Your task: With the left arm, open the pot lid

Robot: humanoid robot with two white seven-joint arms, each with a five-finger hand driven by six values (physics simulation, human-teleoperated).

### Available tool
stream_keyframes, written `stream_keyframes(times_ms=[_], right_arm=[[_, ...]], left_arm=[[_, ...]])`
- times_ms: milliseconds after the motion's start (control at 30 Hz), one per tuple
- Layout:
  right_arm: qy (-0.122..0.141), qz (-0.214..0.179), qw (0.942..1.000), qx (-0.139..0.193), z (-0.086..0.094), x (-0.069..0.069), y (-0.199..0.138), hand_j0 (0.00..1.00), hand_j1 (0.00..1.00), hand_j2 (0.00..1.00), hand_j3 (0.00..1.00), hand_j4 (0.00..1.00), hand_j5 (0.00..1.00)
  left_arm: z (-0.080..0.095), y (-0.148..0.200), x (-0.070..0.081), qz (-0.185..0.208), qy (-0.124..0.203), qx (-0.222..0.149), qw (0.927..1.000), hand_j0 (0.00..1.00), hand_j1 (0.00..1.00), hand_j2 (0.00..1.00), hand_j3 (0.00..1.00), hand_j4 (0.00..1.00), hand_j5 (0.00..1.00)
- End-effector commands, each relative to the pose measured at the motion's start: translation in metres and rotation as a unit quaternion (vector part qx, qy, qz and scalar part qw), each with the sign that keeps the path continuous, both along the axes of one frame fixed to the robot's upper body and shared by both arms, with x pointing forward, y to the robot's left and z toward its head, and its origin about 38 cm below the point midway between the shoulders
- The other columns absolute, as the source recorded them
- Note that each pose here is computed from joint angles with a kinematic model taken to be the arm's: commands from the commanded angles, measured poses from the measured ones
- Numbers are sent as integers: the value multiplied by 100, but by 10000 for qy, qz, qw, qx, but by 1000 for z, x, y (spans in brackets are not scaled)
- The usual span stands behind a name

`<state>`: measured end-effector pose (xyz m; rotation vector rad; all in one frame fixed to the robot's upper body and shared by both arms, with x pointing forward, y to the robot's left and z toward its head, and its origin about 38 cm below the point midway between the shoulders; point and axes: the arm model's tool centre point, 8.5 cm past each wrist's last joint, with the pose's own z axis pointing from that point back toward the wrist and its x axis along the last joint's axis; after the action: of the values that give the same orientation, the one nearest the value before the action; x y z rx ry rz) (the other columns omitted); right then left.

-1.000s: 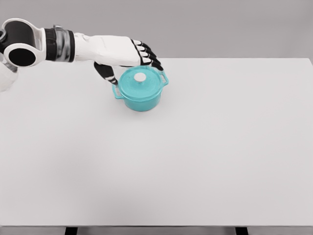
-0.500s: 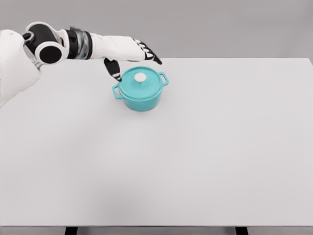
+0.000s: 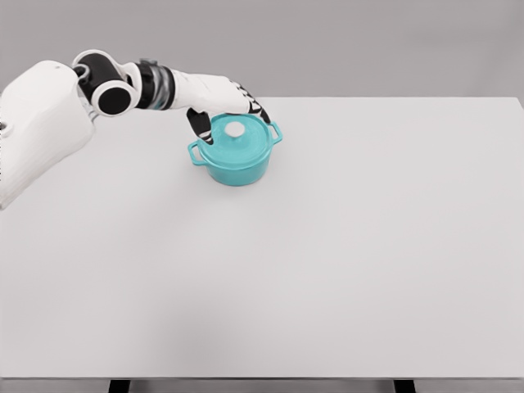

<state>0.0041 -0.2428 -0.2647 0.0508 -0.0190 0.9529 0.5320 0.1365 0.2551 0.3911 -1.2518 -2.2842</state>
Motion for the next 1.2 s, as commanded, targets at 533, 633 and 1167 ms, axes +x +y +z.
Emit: stream_keyframes(times_ms=[533, 633, 1167], right_arm=[[6, 0, 10000, -2, 0, 0, 0, 100, 100, 100, 100, 100, 100], [2, 0, 10000, 4, 0, 0, 0, 100, 100, 100, 100, 100, 100], [6, 0, 10000, -2, 0, 0, 0, 100, 100, 100, 100, 100, 100]], left_arm=[[-16, -3, 3, 69, 122, 131, 9998, 77, 77, 77, 77, 77, 77], [-20, -2, 3, 82, 149, 153, 9997, 77, 77, 77, 77, 77, 77], [-25, -7, 8, 187, 217, 137, 9995, 77, 77, 77, 77, 77, 77]])
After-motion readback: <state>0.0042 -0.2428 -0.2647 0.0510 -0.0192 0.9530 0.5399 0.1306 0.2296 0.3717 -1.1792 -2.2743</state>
